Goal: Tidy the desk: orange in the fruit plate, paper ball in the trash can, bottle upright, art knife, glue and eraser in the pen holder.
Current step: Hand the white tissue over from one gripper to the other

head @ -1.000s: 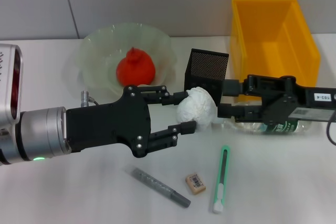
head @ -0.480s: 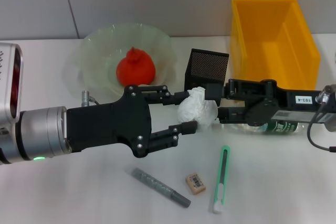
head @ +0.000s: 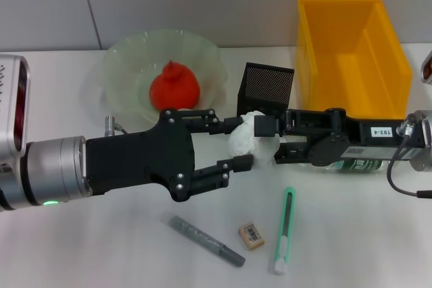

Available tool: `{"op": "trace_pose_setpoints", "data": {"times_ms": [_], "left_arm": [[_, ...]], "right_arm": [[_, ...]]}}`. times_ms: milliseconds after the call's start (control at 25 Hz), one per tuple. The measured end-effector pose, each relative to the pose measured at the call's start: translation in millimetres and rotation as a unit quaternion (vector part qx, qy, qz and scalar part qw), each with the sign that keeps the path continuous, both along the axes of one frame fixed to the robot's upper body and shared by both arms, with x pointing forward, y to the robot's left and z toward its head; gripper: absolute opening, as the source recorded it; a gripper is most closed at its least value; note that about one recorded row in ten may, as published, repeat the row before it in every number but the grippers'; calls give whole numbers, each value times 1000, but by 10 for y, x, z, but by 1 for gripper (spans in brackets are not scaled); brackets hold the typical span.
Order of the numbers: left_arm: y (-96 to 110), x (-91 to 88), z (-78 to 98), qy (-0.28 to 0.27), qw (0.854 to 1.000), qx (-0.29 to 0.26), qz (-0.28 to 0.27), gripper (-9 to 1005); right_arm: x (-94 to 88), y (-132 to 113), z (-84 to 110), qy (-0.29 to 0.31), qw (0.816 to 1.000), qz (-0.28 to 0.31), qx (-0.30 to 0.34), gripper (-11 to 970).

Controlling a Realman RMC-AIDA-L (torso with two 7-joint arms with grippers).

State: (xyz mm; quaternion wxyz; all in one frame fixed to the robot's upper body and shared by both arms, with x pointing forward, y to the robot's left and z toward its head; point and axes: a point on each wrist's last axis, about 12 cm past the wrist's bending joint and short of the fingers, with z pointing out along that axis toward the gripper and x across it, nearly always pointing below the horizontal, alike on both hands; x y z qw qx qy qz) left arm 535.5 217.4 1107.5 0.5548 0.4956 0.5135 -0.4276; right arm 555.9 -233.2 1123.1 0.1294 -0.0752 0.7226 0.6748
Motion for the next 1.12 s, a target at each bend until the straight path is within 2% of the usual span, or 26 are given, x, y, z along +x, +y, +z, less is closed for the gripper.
{"op": "trace_pose_setpoints", "data": {"times_ms": [640, 880, 1120], "left_arm": [[15, -15, -9, 2, 1000, 0, 0, 483], [17, -18, -10, 2, 1000, -1, 0, 498], [9, -28, -32, 10, 1000, -4, 0, 520]], "right_arm": [[-19, -18, -15, -1, 1000, -1, -1, 787], [-20, -18, -15, -2, 1000, -1, -1, 606], [-21, -16, -15, -2, 1000, 0, -1, 558]]}}
